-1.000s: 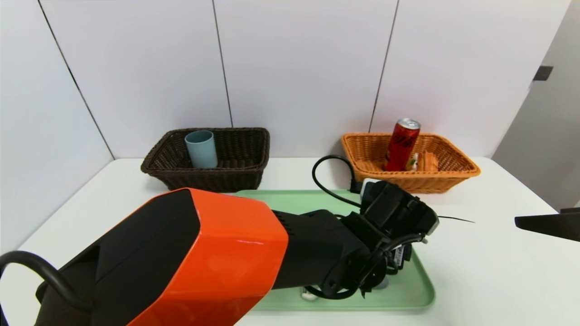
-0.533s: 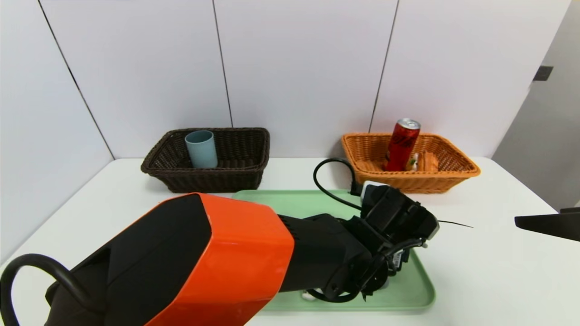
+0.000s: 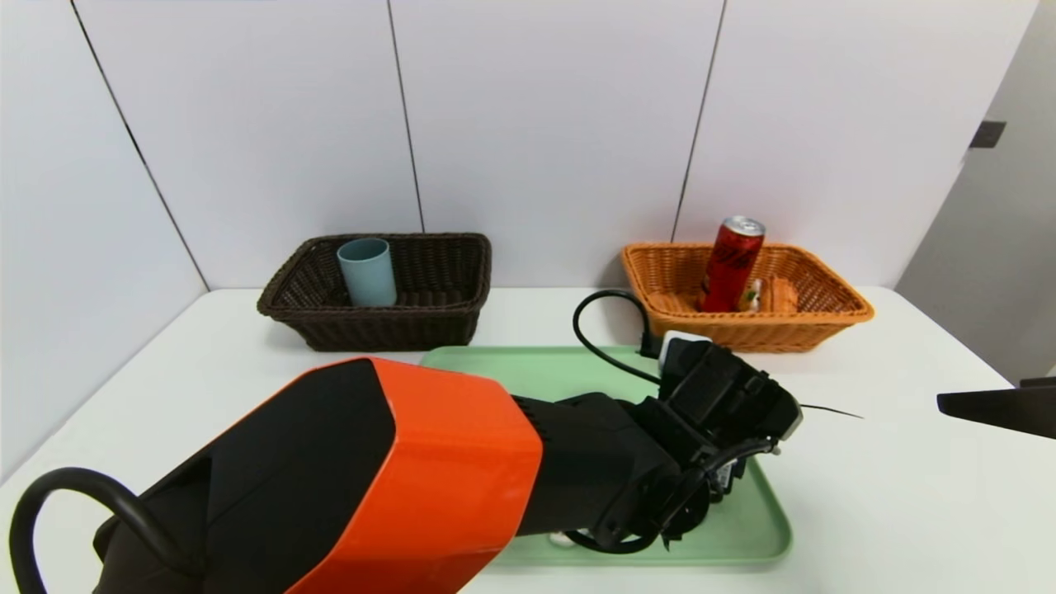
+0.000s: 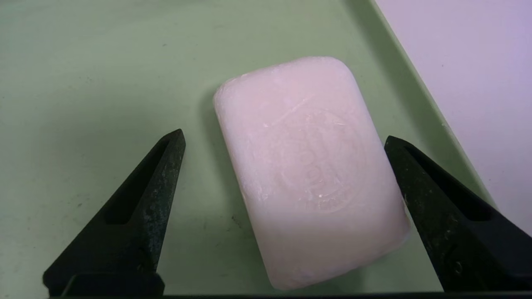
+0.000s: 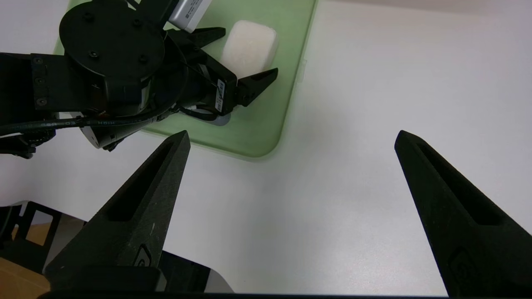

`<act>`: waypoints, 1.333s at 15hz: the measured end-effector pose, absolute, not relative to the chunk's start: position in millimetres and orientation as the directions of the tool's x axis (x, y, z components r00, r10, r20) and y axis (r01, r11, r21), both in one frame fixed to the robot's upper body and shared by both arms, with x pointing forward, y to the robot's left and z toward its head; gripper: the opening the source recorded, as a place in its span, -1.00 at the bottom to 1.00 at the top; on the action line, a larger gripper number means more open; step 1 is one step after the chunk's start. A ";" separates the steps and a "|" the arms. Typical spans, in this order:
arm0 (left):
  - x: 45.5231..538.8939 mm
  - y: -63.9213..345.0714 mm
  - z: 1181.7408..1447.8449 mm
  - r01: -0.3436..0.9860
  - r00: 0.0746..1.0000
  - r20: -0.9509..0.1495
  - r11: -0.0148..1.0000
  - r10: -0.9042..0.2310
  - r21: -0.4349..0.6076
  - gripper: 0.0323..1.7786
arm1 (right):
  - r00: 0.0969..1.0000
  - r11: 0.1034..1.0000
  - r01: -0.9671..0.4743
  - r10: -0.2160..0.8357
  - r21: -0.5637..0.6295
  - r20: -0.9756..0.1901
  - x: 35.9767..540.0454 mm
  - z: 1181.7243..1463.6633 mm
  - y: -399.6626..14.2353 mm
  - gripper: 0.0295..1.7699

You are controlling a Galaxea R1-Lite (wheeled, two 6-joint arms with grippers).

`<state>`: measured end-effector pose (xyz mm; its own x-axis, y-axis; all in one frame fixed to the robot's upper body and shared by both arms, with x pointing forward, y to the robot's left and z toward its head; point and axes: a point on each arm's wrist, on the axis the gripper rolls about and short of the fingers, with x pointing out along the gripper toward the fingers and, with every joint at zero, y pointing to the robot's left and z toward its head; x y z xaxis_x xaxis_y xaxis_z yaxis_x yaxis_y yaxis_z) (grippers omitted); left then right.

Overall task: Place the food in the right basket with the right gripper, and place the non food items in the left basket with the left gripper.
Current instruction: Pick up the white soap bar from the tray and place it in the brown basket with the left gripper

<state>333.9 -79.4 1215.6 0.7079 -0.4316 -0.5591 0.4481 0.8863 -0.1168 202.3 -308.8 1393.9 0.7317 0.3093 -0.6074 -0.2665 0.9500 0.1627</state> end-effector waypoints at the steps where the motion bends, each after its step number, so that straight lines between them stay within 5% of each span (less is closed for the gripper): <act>1: 334.1 -79.7 1215.8 0.448 0.707 -0.560 0.886 -0.431 -0.116 0.90 | 0.732 0.950 -0.266 0.309 0.162 -0.607 202.2 1393.9 -308.8 0.92; 20: 334.4 -87.8 1230.4 0.383 0.703 -0.617 0.919 -0.353 -0.089 0.90 | 0.729 0.951 -0.261 0.306 0.164 -0.612 202.3 1392.4 -309.4 0.92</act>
<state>334.4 -87.8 1230.4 0.7034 -0.3529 -0.6170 0.3829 0.9195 -0.0893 202.3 -309.4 1392.4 0.7292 0.3060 -0.6121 -0.2613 0.9512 0.1643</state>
